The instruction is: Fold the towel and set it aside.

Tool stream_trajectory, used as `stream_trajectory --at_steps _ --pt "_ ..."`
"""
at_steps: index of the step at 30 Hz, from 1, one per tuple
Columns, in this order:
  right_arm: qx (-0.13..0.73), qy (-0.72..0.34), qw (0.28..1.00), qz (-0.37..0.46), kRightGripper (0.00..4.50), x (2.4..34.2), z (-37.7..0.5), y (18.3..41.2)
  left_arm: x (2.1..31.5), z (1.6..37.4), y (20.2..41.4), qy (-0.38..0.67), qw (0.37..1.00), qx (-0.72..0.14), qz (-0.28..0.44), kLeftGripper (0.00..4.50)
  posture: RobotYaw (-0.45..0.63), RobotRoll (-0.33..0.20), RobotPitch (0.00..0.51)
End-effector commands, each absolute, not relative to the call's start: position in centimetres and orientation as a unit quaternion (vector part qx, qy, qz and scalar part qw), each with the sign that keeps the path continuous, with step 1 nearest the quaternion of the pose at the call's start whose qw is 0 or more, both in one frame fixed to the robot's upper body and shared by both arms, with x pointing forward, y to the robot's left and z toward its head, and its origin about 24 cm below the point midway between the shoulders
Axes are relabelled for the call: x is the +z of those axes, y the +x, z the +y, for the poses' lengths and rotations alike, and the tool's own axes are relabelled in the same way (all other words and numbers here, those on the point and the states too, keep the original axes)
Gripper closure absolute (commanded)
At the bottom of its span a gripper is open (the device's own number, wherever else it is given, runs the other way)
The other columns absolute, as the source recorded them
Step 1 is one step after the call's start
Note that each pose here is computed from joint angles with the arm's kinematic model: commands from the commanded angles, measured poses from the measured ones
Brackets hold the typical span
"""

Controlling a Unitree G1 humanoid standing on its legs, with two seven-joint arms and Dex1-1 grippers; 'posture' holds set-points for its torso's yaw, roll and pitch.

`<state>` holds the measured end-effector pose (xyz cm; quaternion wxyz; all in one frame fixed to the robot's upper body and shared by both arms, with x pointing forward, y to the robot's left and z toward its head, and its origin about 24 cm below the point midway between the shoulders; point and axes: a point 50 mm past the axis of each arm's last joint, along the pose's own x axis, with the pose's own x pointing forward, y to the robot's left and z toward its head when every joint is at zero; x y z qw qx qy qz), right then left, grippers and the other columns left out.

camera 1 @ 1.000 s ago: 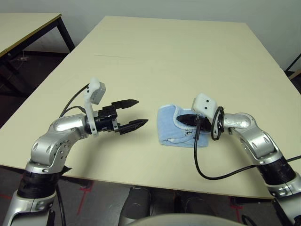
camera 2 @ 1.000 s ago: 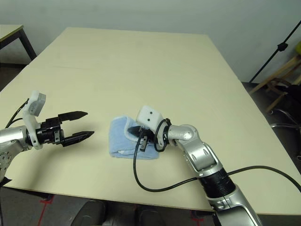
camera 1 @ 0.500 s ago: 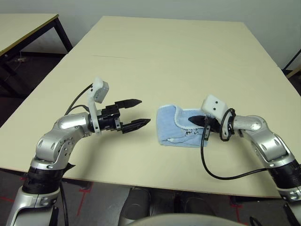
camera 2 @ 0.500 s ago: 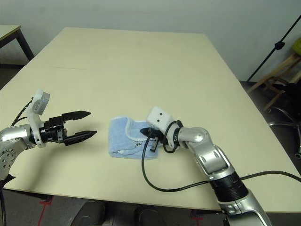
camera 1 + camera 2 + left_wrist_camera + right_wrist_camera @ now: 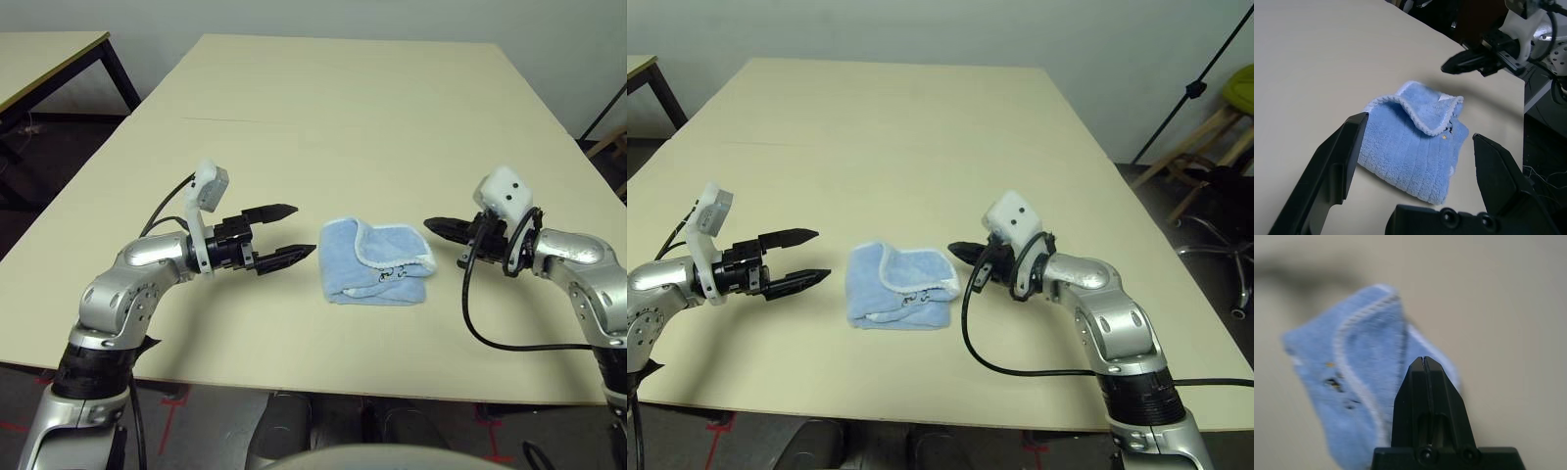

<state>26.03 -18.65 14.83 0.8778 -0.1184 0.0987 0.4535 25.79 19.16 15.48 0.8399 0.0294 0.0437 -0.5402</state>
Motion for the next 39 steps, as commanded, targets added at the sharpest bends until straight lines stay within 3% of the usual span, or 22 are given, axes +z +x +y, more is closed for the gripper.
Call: stream_trajectory --at_steps 1,8,14,21,39 --pt "0.476 -0.105 0.868 0.096 4.48 14.9 -17.9 25.6 15.0 18.9 26.0 0.024 0.837 -0.544 0.055 0.00 0.11 0.000 0.096" --pt "0.531 -0.082 0.837 0.101 4.48 14.5 -15.6 25.2 13.5 17.7 26.6 0.009 0.831 -0.550 0.088 0.00 0.13 0.000 0.094" --pt "0.575 -0.064 0.806 0.121 4.50 13.6 -13.7 24.6 10.8 15.4 27.5 0.045 0.816 -0.560 0.136 2.03 0.13 0.000 0.097" --pt "0.567 -0.076 0.808 0.141 4.50 12.2 -12.6 24.7 9.8 14.2 28.3 0.075 0.809 -0.560 0.160 4.47 0.13 0.000 0.118" --pt "0.457 -0.127 0.871 0.132 4.50 9.6 -13.3 27.0 9.4 12.7 28.0 0.081 0.790 -0.586 0.162 4.47 0.11 0.000 0.119"
